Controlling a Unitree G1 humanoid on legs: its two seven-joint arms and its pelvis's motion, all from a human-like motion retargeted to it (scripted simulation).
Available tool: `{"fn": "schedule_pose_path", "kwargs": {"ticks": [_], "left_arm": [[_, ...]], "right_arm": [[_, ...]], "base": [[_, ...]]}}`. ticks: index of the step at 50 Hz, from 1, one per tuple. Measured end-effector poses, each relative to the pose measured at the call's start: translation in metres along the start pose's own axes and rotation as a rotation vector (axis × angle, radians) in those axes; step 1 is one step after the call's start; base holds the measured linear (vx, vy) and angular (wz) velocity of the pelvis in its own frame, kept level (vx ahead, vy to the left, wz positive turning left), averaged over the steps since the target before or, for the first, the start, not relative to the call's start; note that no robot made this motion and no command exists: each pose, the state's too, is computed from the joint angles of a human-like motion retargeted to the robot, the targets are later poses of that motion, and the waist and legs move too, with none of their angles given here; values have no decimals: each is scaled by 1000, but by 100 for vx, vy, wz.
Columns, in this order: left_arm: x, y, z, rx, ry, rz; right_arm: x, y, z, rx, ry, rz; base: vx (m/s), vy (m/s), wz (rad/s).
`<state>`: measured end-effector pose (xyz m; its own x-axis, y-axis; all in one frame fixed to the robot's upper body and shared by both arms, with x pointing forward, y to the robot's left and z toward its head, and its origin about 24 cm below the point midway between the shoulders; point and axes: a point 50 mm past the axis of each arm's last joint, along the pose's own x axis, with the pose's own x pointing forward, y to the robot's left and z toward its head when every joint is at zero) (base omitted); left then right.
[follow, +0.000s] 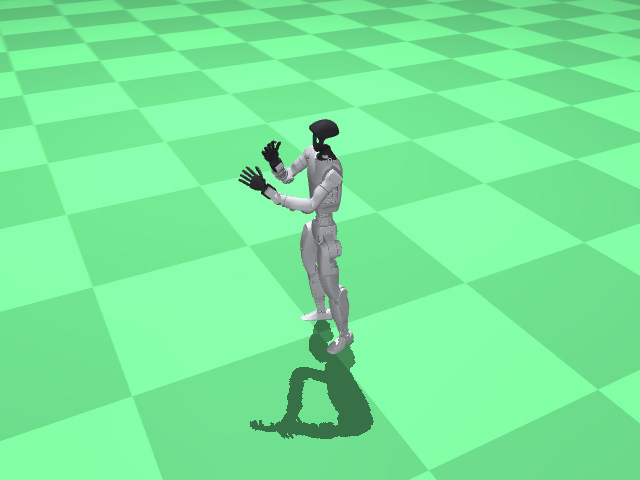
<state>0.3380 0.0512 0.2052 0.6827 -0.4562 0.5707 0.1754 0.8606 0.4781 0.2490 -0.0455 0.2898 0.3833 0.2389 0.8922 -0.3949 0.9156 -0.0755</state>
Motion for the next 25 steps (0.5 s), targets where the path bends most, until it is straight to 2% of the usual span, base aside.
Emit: {"fn": "schedule_pose_path", "kwargs": {"ticks": [2,4,11,15,17,19,23,25], "left_arm": [[0,-1,-1,20,3,-6],[0,-2,1,33,-14,-9],[-6,-4,-3,9,-18,-56],[-5,-3,-1,-3,-37,-36],[-4,-1,1,-8,-55,-10],[-3,-2,3,-8,-55,-5],[-2,-2,-1,2,-6,-20],[-1,-1,-2,5,7,-10]], "right_arm": [[-4,-4,-26,-131,100,4],[1,-4,-11,-161,-3,-27],[3,7,147,47,-838,-15],[-27,4,190,169,-1137,-86],[-29,2,182,171,-1078,-119],[-18,1,149,127,-842,-96],[-7,-6,25,19,-102,10],[-15,-13,-16,1,107,-18]], "base": [[0,0,0],[0,0,0],[0,0,0],[0,0,0],[0,0,0],[0,0,0],[0,0,0],[0,0,0]]}}
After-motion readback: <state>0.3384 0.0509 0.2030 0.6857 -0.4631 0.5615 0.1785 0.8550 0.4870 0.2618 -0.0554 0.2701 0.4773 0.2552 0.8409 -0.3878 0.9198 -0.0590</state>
